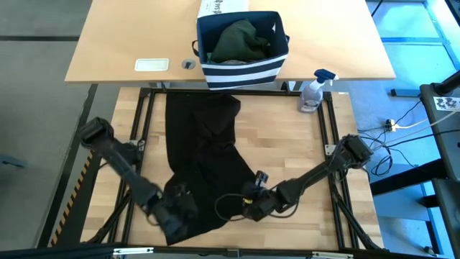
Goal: Fold Laundry from Bin
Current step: Fold the black shirt
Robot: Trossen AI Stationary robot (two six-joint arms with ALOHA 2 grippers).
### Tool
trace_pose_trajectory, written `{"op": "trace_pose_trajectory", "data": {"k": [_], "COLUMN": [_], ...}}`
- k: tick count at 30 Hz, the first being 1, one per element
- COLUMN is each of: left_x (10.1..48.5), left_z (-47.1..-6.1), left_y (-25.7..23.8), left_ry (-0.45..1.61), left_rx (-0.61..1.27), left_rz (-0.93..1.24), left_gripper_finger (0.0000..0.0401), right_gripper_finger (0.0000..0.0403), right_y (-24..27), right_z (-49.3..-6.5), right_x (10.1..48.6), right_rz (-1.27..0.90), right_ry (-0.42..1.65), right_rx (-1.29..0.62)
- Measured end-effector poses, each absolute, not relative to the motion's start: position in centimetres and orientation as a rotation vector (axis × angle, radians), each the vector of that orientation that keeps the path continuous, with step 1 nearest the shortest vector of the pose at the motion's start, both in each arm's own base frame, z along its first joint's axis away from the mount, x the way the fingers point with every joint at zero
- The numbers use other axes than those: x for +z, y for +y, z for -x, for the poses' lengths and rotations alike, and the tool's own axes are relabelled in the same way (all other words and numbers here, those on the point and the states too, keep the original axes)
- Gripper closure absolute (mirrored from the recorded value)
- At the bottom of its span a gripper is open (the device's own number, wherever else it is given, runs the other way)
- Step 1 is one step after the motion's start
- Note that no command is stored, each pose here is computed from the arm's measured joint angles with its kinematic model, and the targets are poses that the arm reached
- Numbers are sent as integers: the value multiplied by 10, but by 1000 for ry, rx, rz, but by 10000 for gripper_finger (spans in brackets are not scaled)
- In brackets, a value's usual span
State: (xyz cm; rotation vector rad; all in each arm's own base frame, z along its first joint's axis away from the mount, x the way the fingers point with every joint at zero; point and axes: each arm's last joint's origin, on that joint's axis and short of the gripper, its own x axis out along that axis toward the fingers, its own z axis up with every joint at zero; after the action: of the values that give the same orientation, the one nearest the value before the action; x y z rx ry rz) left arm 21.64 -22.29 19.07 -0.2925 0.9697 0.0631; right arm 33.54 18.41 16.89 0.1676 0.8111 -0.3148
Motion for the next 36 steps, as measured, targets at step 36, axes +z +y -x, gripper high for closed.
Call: {"op": "trace_pose_trajectory", "data": {"k": [36], "left_x": [162], "left_z": [-159], "left_y": [-242], "left_ry": [1431], "left_rx": [27], "left_rz": [143], "left_gripper_finger": [207], "right_gripper_finger": [174], "right_y": [182], "right_z": [-341], "right_x": [172], "right_rz": [-138], "right_ry": [778], "right_rx": [-284]}}
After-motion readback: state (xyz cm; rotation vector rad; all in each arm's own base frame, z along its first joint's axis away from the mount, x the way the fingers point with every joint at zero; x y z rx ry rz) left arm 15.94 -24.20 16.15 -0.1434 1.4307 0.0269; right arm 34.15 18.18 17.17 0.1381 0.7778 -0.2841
